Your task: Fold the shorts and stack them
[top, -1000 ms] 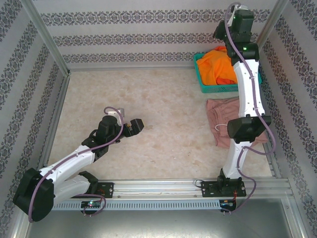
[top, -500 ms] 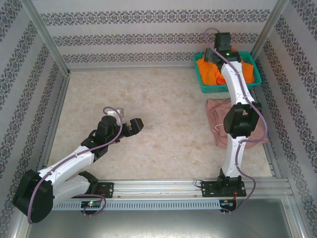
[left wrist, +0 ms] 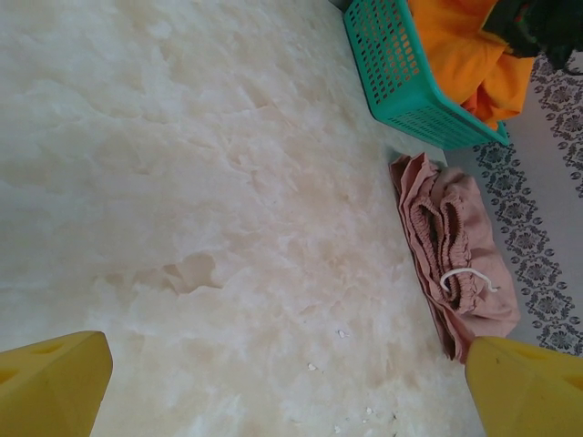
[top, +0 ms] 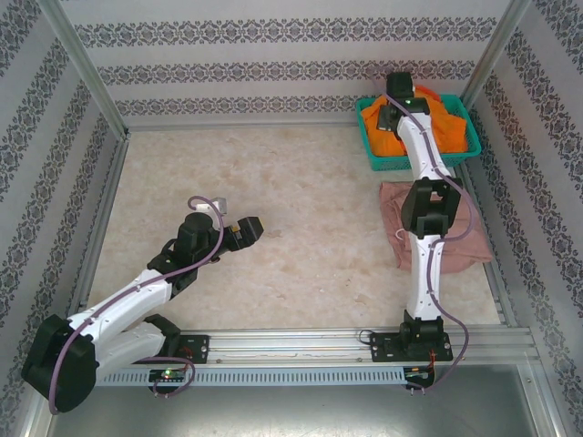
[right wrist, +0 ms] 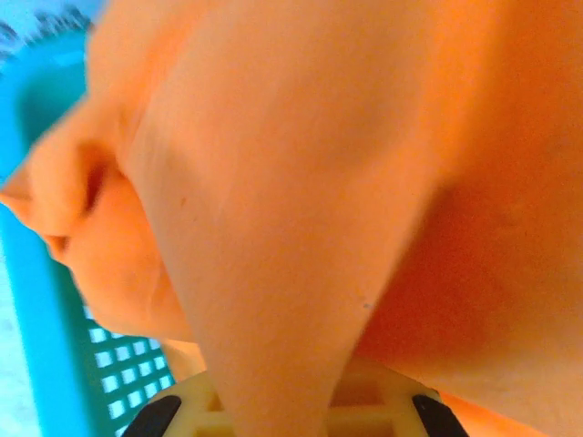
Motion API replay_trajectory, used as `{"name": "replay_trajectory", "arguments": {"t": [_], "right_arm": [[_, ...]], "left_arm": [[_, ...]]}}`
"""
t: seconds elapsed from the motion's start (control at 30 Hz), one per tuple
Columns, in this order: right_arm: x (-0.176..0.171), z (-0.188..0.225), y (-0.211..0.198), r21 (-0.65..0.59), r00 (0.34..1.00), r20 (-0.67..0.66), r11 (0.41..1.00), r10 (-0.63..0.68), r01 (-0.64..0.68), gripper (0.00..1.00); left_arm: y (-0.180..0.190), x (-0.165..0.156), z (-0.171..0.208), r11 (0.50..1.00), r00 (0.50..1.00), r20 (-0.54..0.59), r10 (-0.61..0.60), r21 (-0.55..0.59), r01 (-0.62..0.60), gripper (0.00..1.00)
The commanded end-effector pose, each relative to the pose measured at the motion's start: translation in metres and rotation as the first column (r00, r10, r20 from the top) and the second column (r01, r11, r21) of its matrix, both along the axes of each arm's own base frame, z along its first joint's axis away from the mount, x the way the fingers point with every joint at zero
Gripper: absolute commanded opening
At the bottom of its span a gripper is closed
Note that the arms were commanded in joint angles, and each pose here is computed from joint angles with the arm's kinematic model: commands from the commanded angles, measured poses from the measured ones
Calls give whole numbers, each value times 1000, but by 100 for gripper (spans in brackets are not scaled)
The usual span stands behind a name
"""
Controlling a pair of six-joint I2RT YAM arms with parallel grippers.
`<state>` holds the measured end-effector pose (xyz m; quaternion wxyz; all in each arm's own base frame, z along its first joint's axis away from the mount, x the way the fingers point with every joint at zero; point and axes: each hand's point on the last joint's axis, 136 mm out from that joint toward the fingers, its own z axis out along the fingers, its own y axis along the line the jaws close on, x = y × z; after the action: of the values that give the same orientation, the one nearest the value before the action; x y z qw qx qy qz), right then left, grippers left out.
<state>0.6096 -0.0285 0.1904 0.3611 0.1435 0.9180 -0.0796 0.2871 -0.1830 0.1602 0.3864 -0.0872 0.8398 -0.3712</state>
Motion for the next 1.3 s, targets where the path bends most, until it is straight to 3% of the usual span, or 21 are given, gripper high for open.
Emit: {"name": "replay_trajectory", "arguments": {"t": [0.0, 0.2, 0.47, 0.6, 0.73, 0.87, 1.0, 1.13, 1.17, 1.23, 1.27], "right_arm": [[-12, 123, 9, 20, 967, 256, 1000, 9, -14, 0], [-40, 255, 10, 27, 838, 545, 999, 17, -38, 0], [-74, 347, 44, 50, 689, 717, 979, 104, -200, 0], [-106, 393, 98, 30, 570, 797, 928, 202, -371, 0], [-144, 428, 166, -2, 438, 850, 832, 294, -555, 0], [-169, 436, 220, 7, 371, 866, 733, 336, -680, 0], [-171, 422, 241, 148, 447, 850, 688, 279, -711, 0], [-156, 377, 250, 350, 613, 758, 653, 224, -671, 0], [-148, 358, 251, 391, 657, 721, 653, 220, -649, 8], [-126, 315, 250, 432, 731, 643, 679, 229, -593, 41], [-113, 290, 248, 447, 767, 597, 696, 236, -562, 52]], "left_arm": [[7, 0, -7, 1000, 999, -21, 29, 6, -29, 100], [4, 3, -5, 1000, 1000, -20, 19, -5, -20, 100], [4, 3, -4, 1000, 1000, -15, 24, -10, -24, 100], [4, 3, -1, 1000, 1000, -10, 25, -13, -25, 100], [6, 3, 3, 999, 1000, 2, 31, -9, -31, 100], [10, 3, 15, 999, 998, 34, 45, 0, -45, 100], [16, 2, 31, 998, 995, 79, 63, 0, -63, 100], [23, -2, 54, 996, 987, 129, 90, -16, -89, 100], [26, -3, 59, 995, 985, 139, 101, -19, -99, 100], [33, -6, 67, 991, 981, 139, 134, -27, -132, 100], [37, -7, 70, 988, 979, 132, 154, -29, -152, 100]]}}
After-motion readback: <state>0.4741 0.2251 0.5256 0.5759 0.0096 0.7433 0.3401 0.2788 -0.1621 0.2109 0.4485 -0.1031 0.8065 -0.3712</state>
